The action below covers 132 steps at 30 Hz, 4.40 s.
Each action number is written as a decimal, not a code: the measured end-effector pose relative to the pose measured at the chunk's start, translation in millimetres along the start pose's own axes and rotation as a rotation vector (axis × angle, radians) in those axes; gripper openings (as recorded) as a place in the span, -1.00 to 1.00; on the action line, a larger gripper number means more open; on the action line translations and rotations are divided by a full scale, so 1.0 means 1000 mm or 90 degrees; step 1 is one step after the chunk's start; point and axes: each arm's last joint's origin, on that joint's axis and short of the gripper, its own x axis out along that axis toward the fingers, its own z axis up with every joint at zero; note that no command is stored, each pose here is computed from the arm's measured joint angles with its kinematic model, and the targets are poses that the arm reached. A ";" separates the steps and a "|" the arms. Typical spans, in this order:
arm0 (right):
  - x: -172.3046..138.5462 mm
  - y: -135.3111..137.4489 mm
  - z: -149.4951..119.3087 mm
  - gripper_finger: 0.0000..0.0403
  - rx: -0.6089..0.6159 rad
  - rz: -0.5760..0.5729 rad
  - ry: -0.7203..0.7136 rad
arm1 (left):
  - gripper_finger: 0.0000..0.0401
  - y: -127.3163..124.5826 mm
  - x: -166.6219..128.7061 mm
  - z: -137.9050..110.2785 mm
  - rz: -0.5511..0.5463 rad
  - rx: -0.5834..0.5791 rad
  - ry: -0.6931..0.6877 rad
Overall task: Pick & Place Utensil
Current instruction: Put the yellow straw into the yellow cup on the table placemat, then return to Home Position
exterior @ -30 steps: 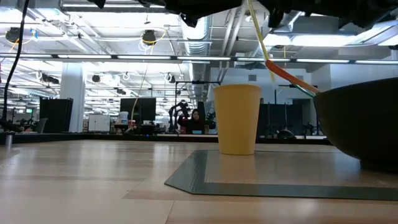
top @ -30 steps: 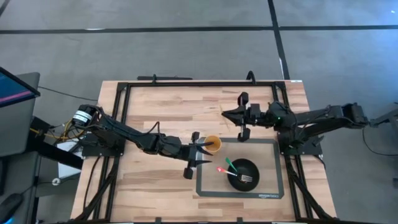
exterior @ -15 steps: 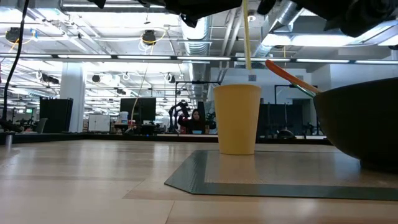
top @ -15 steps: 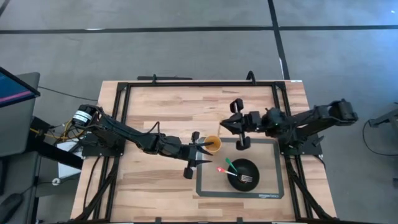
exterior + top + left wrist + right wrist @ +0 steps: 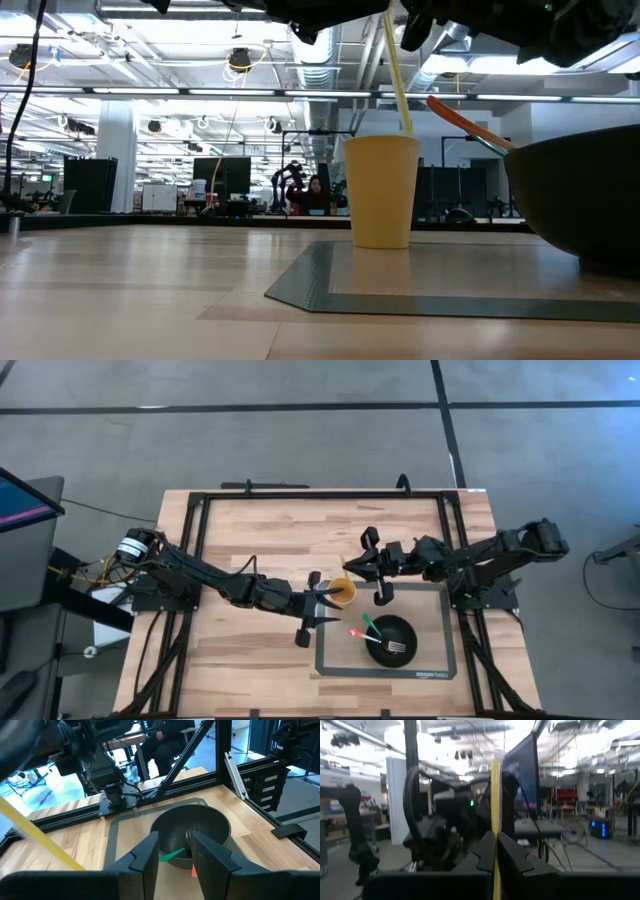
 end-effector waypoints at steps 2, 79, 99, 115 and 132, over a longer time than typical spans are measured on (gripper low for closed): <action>0.002 0.000 -0.003 -0.98 -0.001 0.002 -0.017 | -0.43 0.000 0.000 0.000 0.000 0.000 0.000; -0.055 0.009 0.081 -0.33 -0.060 -0.054 0.091 | -0.43 0.051 -0.200 0.119 0.127 -0.065 -0.254; -0.121 0.018 0.113 -0.29 0.002 -0.073 0.099 | -0.43 0.058 -0.263 0.091 0.089 -0.129 -0.128; -0.148 0.018 0.089 -0.32 -0.015 -0.078 0.125 | -0.43 0.045 -0.269 0.018 0.096 -0.219 -0.156; -0.156 0.014 0.072 -0.32 -0.002 -0.145 0.136 | -0.43 0.039 -0.297 -0.036 0.104 -0.251 -0.286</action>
